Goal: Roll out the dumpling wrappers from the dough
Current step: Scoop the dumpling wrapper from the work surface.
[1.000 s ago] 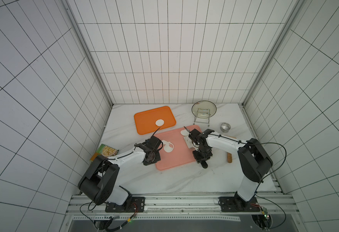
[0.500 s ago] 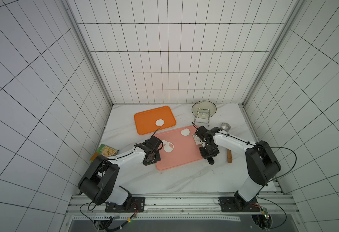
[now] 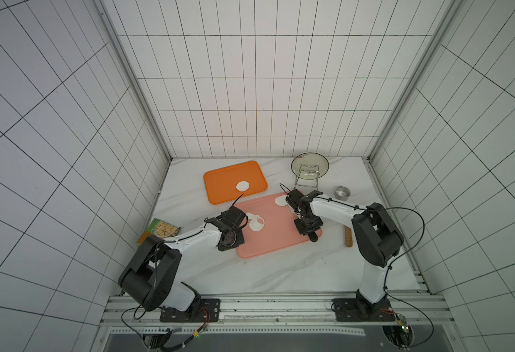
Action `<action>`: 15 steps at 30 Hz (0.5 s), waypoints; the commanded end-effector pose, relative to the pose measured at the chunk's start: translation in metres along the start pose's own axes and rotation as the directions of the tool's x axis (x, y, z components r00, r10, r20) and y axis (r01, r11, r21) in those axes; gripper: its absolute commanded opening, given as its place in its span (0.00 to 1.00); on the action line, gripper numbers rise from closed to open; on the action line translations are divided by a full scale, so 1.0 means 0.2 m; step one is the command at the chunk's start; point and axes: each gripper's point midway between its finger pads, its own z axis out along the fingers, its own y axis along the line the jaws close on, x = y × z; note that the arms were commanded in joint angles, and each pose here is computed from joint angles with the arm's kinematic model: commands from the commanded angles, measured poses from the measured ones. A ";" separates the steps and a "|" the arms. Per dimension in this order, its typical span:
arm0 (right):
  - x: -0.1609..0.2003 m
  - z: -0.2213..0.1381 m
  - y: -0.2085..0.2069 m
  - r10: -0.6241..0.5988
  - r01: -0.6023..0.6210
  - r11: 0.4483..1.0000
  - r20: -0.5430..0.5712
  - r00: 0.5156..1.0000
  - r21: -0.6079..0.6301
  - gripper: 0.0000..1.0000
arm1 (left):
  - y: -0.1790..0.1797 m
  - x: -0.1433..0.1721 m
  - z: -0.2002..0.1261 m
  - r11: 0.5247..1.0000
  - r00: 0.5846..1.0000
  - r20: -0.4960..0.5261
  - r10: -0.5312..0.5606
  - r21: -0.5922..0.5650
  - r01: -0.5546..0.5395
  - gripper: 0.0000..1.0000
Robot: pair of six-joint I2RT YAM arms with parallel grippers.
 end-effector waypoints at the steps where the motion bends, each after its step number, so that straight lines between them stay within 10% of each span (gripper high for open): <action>1: -0.02 -0.01 0.10 -0.053 0.053 0.998 0.015 0.998 -0.039 0.00 | -0.04 0.02 0.01 0.999 1.000 -0.016 0.021 0.029 -0.021 0.00; 15: -0.04 -0.03 0.37 -0.046 0.057 0.956 0.047 0.998 -0.287 0.00 | -0.06 0.00 -0.02 0.999 1.000 -0.001 0.026 0.038 -0.026 0.00</action>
